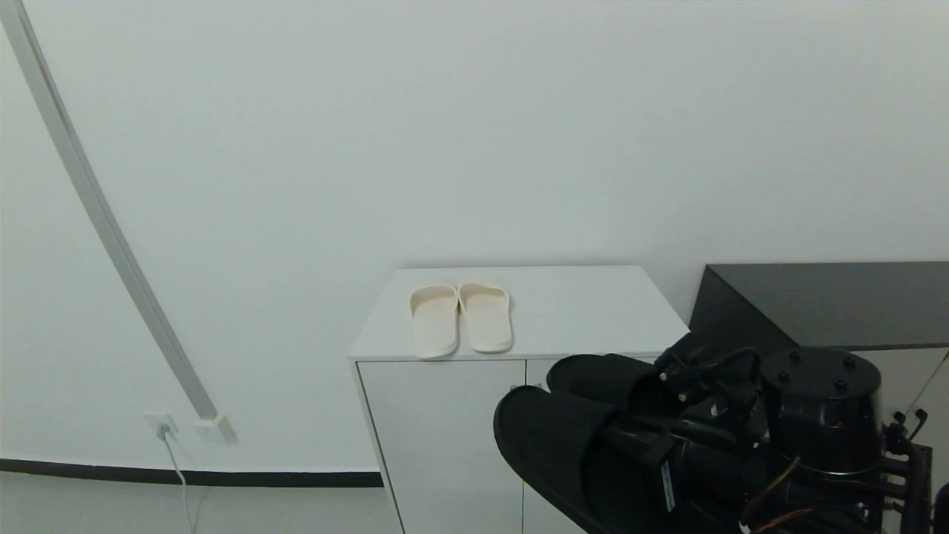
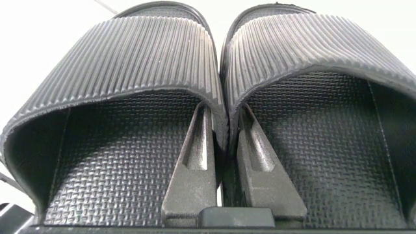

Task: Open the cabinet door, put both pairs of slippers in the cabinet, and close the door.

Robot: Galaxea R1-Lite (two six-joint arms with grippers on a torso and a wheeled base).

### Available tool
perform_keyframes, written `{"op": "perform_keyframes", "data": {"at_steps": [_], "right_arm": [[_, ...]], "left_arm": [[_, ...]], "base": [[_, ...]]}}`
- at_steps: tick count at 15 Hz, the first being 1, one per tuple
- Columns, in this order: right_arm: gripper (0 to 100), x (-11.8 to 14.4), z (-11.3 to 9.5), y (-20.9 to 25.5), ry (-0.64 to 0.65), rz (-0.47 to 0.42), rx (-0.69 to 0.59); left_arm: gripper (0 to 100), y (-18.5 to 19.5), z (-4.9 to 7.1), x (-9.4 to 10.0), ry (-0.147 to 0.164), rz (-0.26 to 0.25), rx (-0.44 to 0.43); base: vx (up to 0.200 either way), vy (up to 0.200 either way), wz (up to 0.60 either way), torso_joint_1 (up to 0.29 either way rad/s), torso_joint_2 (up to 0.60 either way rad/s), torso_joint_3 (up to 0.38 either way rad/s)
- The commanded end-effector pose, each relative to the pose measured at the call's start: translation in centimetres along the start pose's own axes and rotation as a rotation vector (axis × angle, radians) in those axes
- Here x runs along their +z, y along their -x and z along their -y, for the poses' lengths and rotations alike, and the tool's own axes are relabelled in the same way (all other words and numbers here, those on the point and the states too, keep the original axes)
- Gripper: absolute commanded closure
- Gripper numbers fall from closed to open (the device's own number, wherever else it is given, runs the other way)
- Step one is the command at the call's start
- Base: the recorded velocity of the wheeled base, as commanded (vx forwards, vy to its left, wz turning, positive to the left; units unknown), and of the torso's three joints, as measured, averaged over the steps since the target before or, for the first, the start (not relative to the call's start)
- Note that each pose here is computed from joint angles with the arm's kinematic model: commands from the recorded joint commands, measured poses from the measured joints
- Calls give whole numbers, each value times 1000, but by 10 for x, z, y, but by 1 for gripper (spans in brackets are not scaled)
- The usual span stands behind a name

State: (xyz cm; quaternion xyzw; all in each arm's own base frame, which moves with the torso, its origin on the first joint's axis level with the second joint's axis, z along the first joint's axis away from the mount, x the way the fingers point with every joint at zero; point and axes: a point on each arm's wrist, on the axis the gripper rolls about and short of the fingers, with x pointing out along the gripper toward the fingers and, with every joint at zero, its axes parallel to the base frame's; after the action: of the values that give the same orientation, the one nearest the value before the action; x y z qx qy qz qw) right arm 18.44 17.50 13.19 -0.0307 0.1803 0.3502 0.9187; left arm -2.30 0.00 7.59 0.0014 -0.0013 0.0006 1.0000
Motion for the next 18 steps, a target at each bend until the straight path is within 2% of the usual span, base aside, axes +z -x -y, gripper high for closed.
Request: {"op": "perform_keyframes", "data": {"at_steps": [1, 7, 18], "right_arm": [[100, -2, 0, -1, 2, -7, -1], [100, -1, -3, 1, 7, -4, 10], [100, -4, -5, 0, 20, -12, 15]], "left_arm": [[0, 0, 0, 0, 0, -3, 0], [0, 0, 0, 0, 0, -1, 2], [0, 0, 0, 0, 0, -1, 0]], "base": [[0, 0, 0, -154, 369, 193], [0, 0, 0, -181, 409, 227], [0, 0, 0, -214, 536, 318]]}}
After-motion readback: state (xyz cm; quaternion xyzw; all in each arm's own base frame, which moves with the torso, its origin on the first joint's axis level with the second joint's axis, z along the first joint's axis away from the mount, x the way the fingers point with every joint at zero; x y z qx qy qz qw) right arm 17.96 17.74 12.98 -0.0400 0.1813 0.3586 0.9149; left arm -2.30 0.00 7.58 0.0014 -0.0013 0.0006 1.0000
